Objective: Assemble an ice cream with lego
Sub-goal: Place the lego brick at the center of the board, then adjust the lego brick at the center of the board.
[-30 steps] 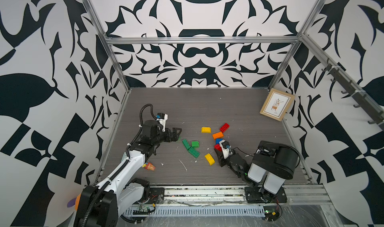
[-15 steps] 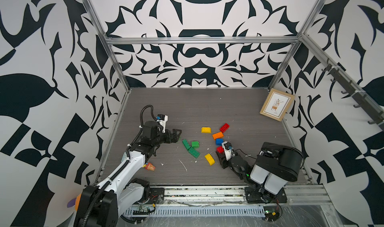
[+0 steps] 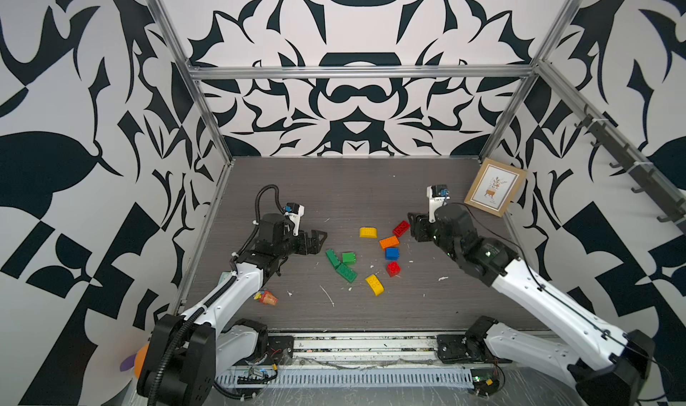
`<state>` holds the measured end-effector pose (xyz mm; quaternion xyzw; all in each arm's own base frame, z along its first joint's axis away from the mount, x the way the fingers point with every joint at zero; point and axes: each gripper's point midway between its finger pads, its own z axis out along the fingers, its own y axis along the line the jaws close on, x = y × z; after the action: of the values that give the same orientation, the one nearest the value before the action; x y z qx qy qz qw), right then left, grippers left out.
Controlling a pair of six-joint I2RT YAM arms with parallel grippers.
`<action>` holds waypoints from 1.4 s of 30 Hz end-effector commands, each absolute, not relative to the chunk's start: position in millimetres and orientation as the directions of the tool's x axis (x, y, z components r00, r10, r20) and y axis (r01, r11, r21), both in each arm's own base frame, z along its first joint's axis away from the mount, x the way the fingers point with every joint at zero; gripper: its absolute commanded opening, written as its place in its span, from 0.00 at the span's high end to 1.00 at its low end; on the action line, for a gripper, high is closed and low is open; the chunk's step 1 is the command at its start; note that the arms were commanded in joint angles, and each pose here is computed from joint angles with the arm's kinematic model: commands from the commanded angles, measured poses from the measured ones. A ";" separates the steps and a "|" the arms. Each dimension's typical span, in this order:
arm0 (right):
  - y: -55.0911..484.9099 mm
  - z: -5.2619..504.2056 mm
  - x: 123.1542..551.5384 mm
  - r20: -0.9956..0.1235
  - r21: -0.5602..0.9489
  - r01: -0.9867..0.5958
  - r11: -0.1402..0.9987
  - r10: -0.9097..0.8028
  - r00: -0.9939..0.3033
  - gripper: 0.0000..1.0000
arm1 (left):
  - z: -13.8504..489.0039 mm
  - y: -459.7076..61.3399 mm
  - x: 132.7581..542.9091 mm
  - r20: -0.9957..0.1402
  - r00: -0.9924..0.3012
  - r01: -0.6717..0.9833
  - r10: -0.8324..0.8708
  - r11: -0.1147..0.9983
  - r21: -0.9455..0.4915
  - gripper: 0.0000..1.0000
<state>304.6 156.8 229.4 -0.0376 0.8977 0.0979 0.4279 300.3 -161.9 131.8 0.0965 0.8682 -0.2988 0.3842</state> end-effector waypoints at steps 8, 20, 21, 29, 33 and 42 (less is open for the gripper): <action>184.3 117.4 268.3 -0.288 0.096 -0.244 0.965 -0.207 -0.935 0.36 | 136.7 -172.0 302.3 -0.797 -0.600 0.492 -0.065 0.756 -0.431 0.01; 195.3 74.0 280.0 -0.247 0.084 -0.229 0.970 -0.202 -0.948 0.33 | 141.2 -165.8 301.3 -0.818 -0.571 0.484 -0.070 0.776 -0.404 0.01; 193.6 71.6 281.9 -0.246 0.067 -0.227 0.972 -0.204 -0.948 0.32 | 141.2 -165.9 301.5 -0.818 -0.571 0.484 -0.070 0.776 -0.404 0.01; 198.5 56.3 286.0 -0.227 0.029 -0.256 0.966 -0.243 -0.943 0.29 | 135.8 -163.3 303.8 -0.814 -0.578 0.469 -0.062 0.791 -0.393 0.01; 198.2 53.4 285.7 -0.230 0.027 -0.259 0.965 -0.247 -0.942 0.28 | 134.4 -162.6 304.5 -0.812 -0.580 0.464 -0.062 0.794 -0.392 0.01; 155.5 48.1 280.6 -0.205 -0.038 -0.182 0.983 -0.186 -0.961 0.25 | 131.0 -163.7 305.8 -0.804 -0.592 0.461 -0.058 0.793 -0.397 0.01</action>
<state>280.0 176.0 39.3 -0.1083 0.9897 0.0092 0.0937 305.6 -162.5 133.3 0.1152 0.8410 -0.2991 0.4359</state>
